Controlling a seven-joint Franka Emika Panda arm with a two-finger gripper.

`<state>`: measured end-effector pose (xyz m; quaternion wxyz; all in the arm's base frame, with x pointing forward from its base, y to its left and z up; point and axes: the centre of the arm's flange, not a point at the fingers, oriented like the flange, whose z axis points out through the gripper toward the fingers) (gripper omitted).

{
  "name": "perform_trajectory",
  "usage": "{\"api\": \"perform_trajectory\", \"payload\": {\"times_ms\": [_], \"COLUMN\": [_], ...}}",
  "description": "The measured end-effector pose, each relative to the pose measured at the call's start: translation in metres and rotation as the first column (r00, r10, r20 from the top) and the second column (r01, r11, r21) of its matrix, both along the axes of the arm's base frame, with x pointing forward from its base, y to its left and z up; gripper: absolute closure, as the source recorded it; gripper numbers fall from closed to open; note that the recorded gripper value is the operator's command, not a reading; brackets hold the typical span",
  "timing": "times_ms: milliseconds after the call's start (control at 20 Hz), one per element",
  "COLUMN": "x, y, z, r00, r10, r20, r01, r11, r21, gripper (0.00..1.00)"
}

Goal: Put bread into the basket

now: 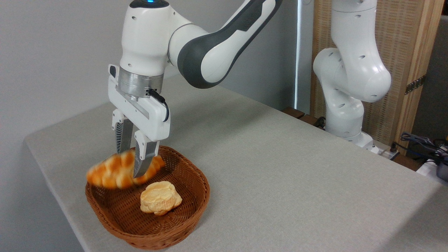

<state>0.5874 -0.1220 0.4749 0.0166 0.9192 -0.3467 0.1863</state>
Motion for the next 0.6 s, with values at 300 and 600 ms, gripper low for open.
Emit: {"api": "perform_trajectory", "payload": {"times_ms": [300, 600], "x": [0.000, -0.025], "y": [0.003, 0.053], "z": [0.003, 0.058], "r00": [1.000, 0.992], "r10": [0.005, 0.043], "r20": [0.003, -0.121], "r01": [-0.005, -0.040], "r11": [1.000, 0.999], "r21": [-0.001, 0.025], "gripper": [0.00, 0.00]}}
